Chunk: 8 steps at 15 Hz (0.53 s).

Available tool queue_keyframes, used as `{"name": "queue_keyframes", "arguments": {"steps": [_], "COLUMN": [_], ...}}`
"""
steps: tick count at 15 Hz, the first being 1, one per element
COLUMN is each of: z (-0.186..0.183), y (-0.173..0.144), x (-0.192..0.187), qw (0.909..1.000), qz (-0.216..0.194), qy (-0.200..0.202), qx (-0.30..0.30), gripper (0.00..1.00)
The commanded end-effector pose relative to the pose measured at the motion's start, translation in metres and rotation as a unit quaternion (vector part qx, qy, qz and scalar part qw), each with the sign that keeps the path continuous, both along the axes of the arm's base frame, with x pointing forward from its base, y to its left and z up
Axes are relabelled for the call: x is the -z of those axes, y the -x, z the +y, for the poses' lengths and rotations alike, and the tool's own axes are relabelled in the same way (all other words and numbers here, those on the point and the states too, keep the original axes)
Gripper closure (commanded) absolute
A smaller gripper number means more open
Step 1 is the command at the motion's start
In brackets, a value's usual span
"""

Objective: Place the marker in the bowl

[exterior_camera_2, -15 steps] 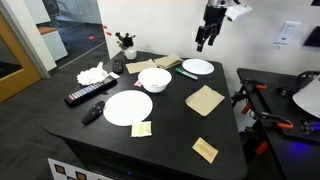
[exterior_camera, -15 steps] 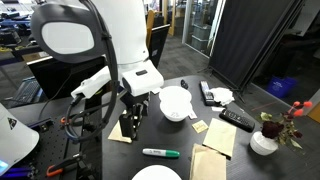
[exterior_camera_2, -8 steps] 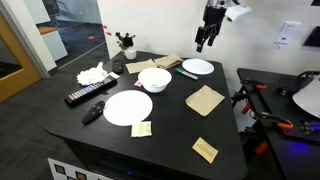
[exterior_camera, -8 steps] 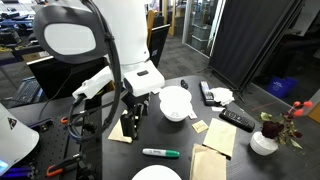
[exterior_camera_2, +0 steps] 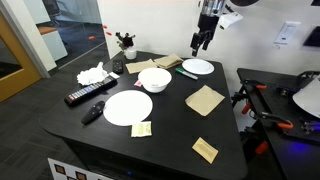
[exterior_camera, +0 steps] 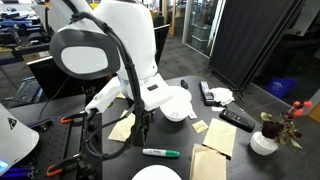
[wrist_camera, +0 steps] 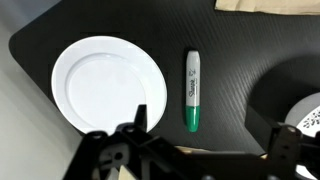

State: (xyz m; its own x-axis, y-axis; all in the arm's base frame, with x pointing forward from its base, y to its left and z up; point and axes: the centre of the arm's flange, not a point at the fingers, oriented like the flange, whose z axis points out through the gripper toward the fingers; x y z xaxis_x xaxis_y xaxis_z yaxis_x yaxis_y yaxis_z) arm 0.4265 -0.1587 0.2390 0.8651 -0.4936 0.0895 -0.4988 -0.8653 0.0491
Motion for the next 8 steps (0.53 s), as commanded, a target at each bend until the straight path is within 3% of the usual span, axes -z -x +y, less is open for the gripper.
{"name": "queue_keyframes", "arguments": {"steps": [1, 8], "z": [-0.012, -0.022], "y": [-0.017, -0.035], "x": [0.021, 0.056], "qw": [0.9999, 0.9998], "qz": [-0.011, 0.005], "qy": [-0.005, -0.016], "qx": [-0.010, -0.005], "gripper": [0.00, 0.00]}}
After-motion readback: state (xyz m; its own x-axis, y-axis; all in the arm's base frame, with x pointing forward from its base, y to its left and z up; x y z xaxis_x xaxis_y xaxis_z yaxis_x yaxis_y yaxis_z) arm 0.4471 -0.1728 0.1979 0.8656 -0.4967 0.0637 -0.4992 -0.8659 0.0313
